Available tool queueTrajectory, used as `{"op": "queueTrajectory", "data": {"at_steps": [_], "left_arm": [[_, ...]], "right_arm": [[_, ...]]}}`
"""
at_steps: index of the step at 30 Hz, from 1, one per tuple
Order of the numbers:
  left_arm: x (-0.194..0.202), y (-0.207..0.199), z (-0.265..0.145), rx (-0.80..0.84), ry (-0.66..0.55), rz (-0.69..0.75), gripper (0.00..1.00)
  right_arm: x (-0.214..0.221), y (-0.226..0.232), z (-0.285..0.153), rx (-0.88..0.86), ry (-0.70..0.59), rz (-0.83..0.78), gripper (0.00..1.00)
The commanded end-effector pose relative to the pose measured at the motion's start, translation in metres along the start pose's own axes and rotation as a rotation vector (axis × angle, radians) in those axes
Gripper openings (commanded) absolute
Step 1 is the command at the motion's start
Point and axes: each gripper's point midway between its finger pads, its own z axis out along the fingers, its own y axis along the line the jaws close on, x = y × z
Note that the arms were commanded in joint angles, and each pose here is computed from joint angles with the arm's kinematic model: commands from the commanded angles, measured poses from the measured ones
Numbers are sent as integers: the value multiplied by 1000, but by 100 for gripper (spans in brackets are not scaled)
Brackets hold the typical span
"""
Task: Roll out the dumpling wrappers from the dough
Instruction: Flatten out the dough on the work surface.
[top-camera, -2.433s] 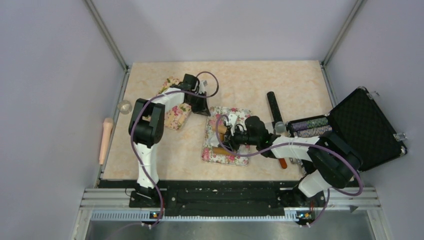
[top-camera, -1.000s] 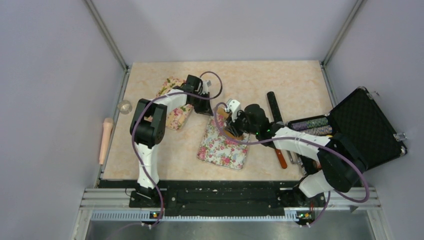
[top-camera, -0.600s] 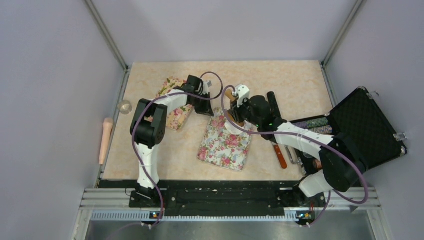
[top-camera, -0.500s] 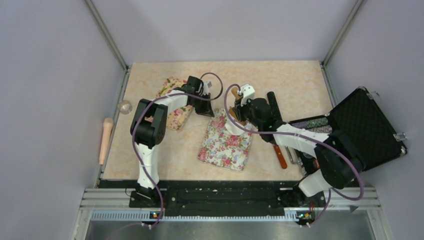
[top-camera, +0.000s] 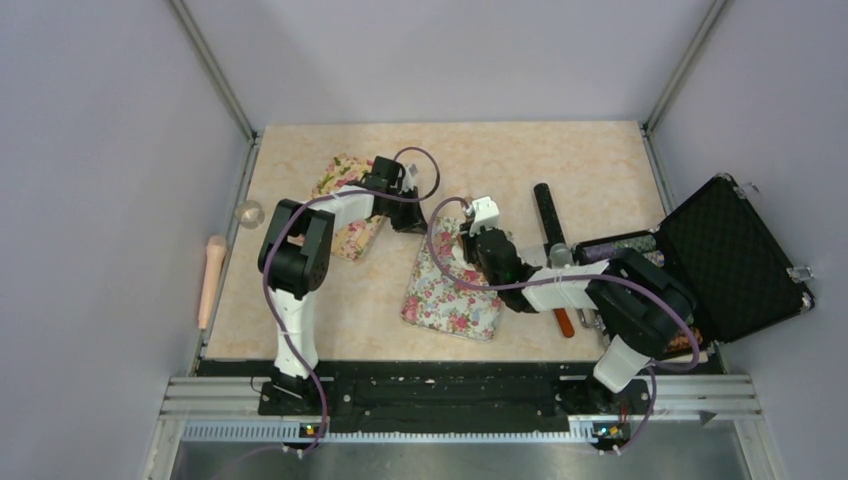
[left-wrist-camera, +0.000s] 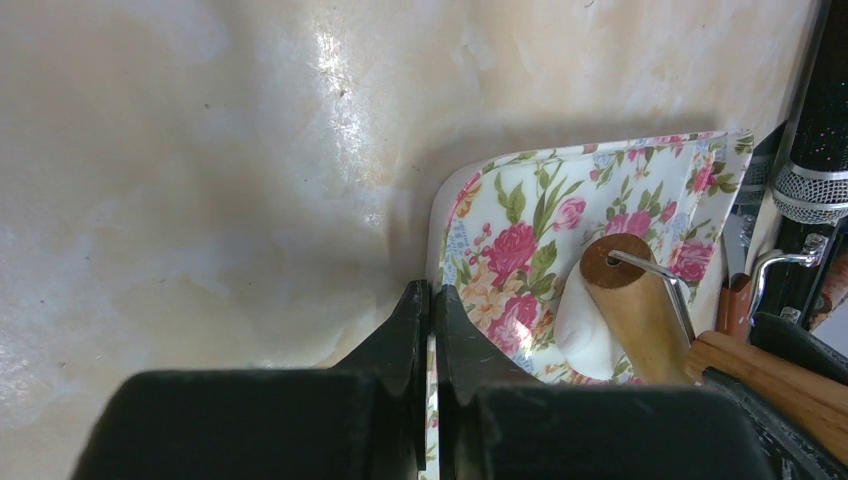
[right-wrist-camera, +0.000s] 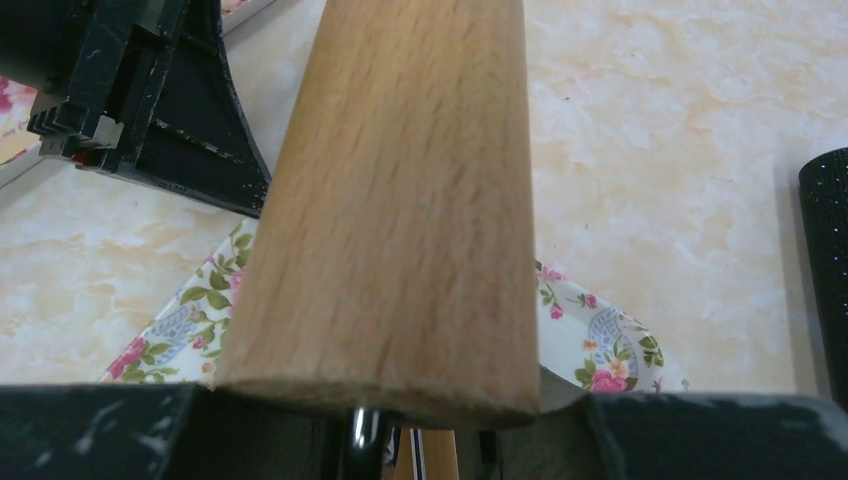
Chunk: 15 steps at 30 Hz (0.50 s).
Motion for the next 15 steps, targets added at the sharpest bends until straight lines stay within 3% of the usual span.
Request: {"op": "queueTrajectory", "data": {"at_steps": [1, 10, 15], "left_arm": [[9, 19, 8, -85, -8, -65, 0], [1, 26, 1, -72, -24, -93, 0], [-1, 30, -1, -68, -28, -109, 0]], "right_arm": [[8, 8, 2, 33, 14, 22, 0], [76, 19, -6, 9, 232, 43, 0], [98, 24, -8, -1, 285, 37, 0]]}}
